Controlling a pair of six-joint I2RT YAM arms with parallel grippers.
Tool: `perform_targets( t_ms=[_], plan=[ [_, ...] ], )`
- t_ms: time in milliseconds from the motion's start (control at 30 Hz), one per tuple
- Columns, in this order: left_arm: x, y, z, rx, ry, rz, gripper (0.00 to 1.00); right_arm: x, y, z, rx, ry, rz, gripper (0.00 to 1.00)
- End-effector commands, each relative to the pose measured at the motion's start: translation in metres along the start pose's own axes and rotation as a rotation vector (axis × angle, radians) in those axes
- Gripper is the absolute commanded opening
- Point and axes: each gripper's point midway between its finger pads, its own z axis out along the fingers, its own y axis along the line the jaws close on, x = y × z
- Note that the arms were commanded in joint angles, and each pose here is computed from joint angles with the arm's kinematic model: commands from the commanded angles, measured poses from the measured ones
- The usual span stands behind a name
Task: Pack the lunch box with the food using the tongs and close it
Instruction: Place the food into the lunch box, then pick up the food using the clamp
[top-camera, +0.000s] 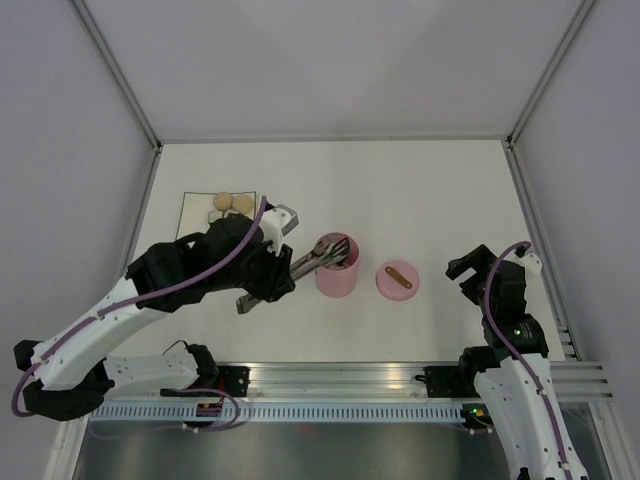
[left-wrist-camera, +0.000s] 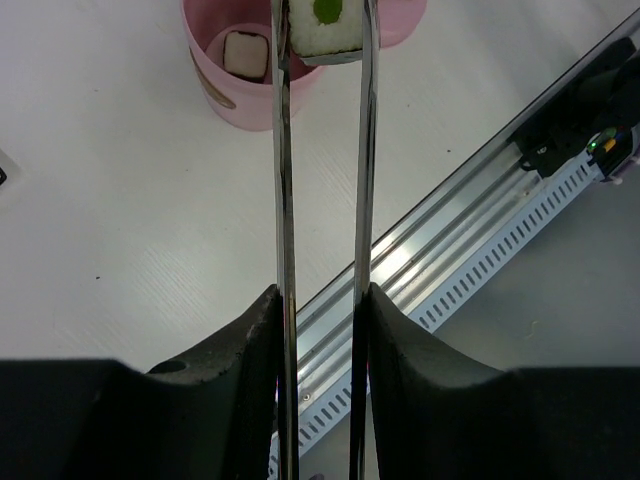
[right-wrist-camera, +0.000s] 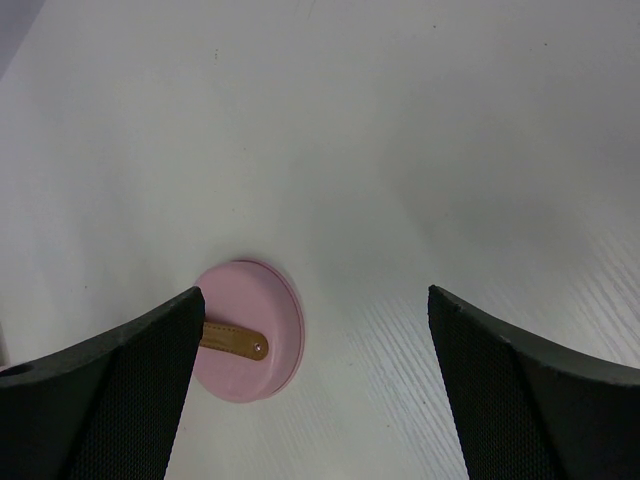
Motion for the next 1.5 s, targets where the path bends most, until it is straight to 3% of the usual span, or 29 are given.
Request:
perform_targets(
  t_ms=[0, 267, 833, 933, 1067, 1333, 1467],
  plan=[
    [0.002, -0.001, 0.009, -0.031, 0.003, -0.011, 0.34, 0.000, 0.003, -0.003, -0.008, 0.005, 0.009, 0.98],
    [-0.008, 0.016, 0.034, -0.168, 0.021, 0.037, 0.34, 0.000, 0.001, -0.005, -0.007, 0.004, 0.001, 0.98],
    [-0.010, 0.001, 0.059, -0.115, 0.045, 0.039, 0.37, 0.003, -0.004, 0.000, 0.006, 0.000, -0.015, 0.98],
    [-0.012, 0.001, 0.058, -0.114, 0.037, 0.038, 0.40, 0.004, -0.005, 0.000, 0.007, 0.001, -0.017, 0.98],
    [-0.018, 0.002, 0.053, -0.121, 0.010, 0.034, 0.52, 0.003, -0.004, 0.000, 0.002, 0.000, -0.020, 0.98],
    [-0.020, 0.005, 0.050, -0.141, -0.003, 0.015, 0.54, 0.004, -0.003, 0.000, -0.001, 0.003, -0.024, 0.98],
    [-0.040, 0.026, 0.030, -0.259, -0.100, -0.033, 0.53, 0.004, -0.003, 0.000, -0.004, 0.004, -0.026, 0.98]
  ],
)
